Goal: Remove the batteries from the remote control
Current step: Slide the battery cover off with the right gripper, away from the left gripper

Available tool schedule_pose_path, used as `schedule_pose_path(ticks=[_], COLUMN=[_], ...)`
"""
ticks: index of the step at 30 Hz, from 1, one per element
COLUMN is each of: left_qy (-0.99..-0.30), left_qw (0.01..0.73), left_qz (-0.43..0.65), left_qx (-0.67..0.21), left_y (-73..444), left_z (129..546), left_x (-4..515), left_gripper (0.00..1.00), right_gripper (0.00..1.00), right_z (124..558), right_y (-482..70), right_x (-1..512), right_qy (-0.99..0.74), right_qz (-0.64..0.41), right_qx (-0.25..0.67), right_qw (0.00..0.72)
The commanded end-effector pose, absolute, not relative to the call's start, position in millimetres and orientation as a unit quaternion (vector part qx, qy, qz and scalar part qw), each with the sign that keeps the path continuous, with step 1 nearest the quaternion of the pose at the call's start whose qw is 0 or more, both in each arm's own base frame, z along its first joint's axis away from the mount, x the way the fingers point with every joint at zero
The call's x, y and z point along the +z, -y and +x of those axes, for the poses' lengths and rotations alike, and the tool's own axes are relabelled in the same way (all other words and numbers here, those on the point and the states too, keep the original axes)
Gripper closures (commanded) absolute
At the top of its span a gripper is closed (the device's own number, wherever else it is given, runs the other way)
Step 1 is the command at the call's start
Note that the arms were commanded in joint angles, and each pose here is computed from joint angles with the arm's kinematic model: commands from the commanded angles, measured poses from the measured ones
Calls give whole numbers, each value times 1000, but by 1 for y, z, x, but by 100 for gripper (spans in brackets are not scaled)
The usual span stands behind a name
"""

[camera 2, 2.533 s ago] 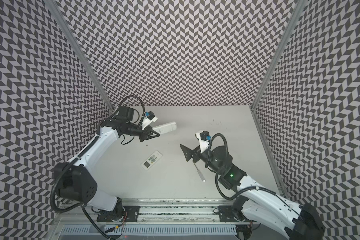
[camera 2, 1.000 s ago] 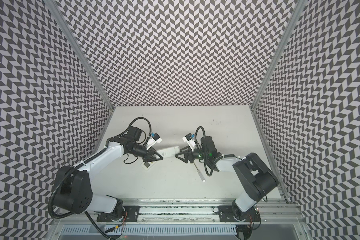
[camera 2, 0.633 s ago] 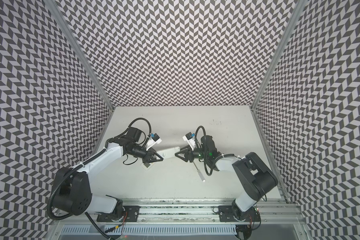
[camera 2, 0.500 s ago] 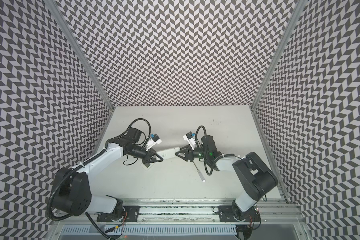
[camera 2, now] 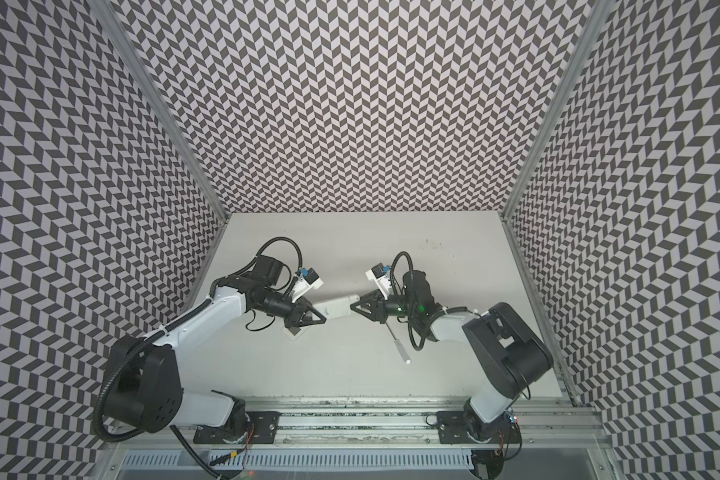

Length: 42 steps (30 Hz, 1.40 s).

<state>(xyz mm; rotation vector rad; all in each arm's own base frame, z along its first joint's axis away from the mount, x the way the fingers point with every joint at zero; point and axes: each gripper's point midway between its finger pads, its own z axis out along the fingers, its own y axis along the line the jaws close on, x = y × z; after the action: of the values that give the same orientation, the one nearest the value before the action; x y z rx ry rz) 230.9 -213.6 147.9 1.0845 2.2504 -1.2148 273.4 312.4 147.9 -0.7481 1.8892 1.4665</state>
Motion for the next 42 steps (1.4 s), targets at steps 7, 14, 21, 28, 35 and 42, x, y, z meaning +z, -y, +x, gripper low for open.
schedule_pose_path(ticks=[7, 14, 21, 28, 35, 42], left_qy=[-782, -805, -817, -821, -821, -827], left_qw=[195, 201, 201, 210, 219, 235], left_qz=[398, 374, 361, 356, 354, 342], left_qx=[-438, -413, -402, -395, -391, -380], left_y=[216, 211, 210, 206, 203, 195], left_z=[224, 237, 243, 246, 247, 254], left_x=[157, 149, 144, 146, 149, 152], left_gripper=[100, 100, 100, 100, 100, 100], right_gripper=[77, 67, 74, 82, 87, 100], right_z=[279, 275, 273, 269, 262, 267], right_y=[-309, -306, -304, -308, -319, -321], right_x=[155, 157, 155, 156, 157, 148], right_qy=[-714, -715, -717, -709, -700, -712], right_qz=[-285, -286, -276, -283, -299, -296], right_qx=[540, 538, 539, 550, 558, 549], right_qw=[342, 342, 345, 339, 332, 323])
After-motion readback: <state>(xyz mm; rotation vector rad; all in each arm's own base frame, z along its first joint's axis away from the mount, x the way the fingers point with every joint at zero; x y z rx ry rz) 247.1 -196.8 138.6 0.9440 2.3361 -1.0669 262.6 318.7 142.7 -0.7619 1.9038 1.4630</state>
